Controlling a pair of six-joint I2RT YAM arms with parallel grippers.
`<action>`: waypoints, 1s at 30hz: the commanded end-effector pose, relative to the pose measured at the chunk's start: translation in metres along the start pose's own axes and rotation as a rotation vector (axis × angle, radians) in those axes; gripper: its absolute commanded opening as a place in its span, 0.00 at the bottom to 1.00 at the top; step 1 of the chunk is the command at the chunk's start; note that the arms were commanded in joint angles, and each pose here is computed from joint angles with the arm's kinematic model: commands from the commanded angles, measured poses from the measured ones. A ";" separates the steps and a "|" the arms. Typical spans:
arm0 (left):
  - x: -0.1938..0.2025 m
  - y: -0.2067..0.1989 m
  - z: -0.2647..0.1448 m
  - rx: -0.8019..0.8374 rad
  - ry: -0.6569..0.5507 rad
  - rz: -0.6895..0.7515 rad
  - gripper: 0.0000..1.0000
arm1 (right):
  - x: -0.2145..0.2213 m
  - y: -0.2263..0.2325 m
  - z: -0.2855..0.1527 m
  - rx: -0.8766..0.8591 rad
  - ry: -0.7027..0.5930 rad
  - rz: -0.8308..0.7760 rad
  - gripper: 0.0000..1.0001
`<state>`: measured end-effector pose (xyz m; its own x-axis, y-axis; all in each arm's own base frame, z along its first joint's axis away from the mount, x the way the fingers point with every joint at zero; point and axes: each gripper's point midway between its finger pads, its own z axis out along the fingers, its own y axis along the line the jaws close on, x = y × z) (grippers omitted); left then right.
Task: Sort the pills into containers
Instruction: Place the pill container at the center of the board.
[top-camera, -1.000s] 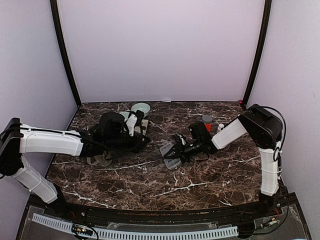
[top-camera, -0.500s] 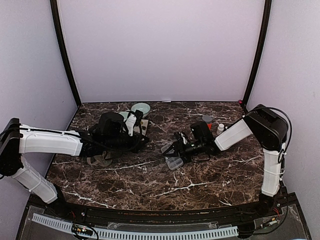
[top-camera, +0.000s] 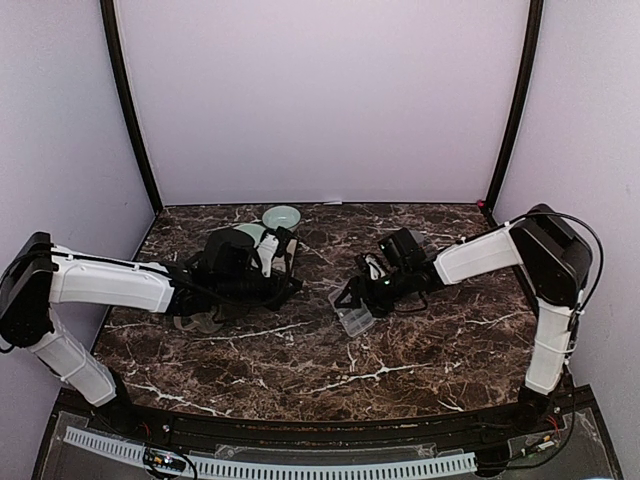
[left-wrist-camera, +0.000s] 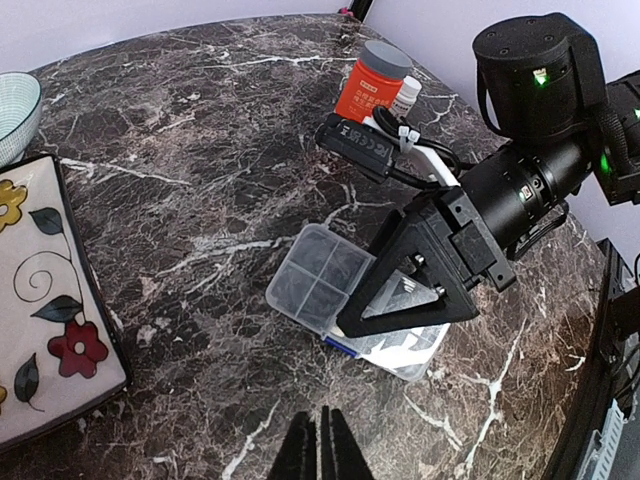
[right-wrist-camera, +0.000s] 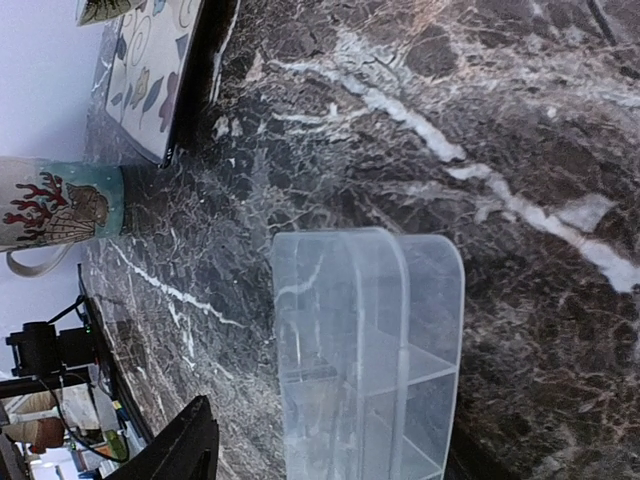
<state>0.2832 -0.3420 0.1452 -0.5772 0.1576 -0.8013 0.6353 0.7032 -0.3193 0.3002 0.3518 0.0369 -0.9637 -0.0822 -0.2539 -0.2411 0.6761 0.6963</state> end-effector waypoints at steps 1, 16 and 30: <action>-0.015 -0.012 0.003 0.040 -0.036 0.009 0.07 | 0.028 -0.067 -0.010 0.302 0.077 0.040 0.64; -0.006 -0.015 0.020 0.076 -0.014 0.016 0.07 | 0.023 -0.076 -0.042 0.447 0.041 -0.021 0.65; 0.034 -0.001 0.057 0.047 0.103 0.002 0.01 | 0.016 -0.091 -0.063 0.595 -0.004 -0.080 0.15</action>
<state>0.2886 -0.3649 0.0853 -0.6335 0.2308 -0.7385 0.6421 0.6893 -0.3354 0.3051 0.2592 0.0223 -0.9408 -0.1212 -0.3164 -0.2081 0.9437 0.2572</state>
